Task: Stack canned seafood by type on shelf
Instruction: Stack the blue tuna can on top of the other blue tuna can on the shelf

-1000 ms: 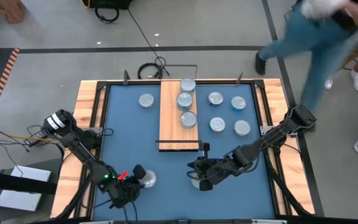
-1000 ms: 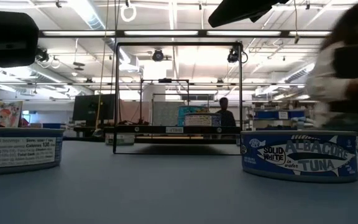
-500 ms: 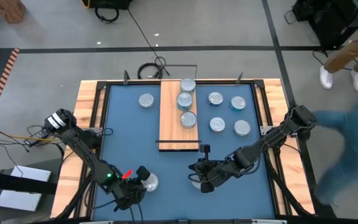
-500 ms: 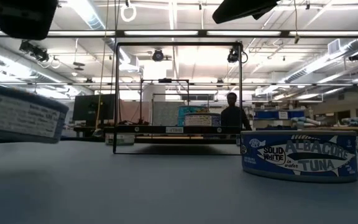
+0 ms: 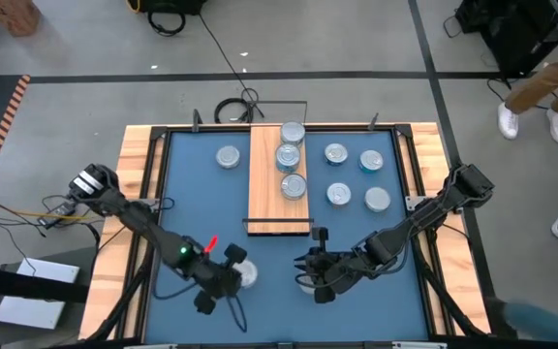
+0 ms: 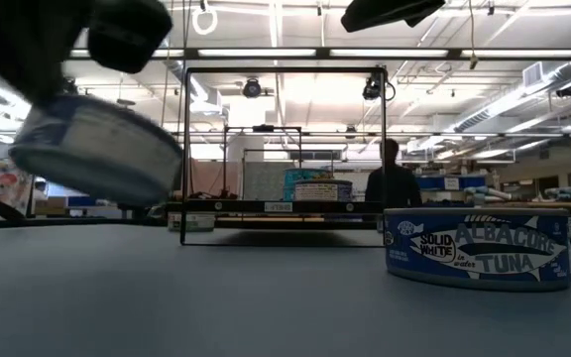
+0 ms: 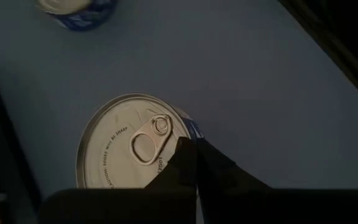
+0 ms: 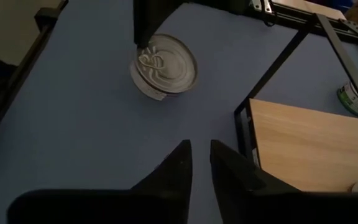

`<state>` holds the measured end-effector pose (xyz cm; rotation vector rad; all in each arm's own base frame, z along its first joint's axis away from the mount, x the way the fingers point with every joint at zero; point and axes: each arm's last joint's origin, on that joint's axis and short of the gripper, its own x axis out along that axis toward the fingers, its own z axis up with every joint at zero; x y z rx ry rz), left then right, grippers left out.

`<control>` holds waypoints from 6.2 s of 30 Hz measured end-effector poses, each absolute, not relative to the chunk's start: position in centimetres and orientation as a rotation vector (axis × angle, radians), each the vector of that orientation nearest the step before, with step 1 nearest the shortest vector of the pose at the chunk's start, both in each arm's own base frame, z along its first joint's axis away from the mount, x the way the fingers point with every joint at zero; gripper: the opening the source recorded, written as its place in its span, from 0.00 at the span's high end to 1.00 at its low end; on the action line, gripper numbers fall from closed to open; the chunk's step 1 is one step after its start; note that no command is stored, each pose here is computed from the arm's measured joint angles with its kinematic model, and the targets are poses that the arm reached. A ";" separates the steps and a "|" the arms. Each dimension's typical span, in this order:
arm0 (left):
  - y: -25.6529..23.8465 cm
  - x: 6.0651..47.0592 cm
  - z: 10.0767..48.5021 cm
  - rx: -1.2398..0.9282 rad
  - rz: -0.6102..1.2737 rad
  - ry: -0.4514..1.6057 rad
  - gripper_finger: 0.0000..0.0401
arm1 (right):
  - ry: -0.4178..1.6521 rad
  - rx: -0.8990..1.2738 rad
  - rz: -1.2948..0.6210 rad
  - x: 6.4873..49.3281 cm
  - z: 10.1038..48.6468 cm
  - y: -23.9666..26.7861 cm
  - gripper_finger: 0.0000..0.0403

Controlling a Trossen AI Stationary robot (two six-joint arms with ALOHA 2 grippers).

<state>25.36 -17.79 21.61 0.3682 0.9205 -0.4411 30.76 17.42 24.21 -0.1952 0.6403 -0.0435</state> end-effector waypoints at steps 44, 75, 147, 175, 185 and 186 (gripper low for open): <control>-12.9 31.4 25.0 -0.122 -0.281 0.543 1.00 | 0.520 -0.693 -0.153 33.1 19.7 20.6 0.41; -12.3 29.7 28.8 -0.050 -0.312 0.381 0.67 | 0.507 -0.652 -0.089 32.7 19.7 21.5 0.63; -10.0 19.2 28.4 -0.033 -0.135 0.052 0.66 | 0.741 -0.964 -0.381 27.9 26.6 5.8 0.63; -9.9 19.2 28.2 -0.036 -0.122 0.071 0.66 | 0.507 -0.814 -0.302 24.6 20.2 -2.5 0.62; -9.9 19.2 28.2 -0.049 -0.112 0.072 0.66 | 0.437 -0.814 -0.206 24.0 19.1 -3.9 0.62; -9.9 19.2 28.2 -0.049 -0.111 0.072 0.66 | 0.441 -0.827 -0.198 24.1 19.0 -4.0 0.62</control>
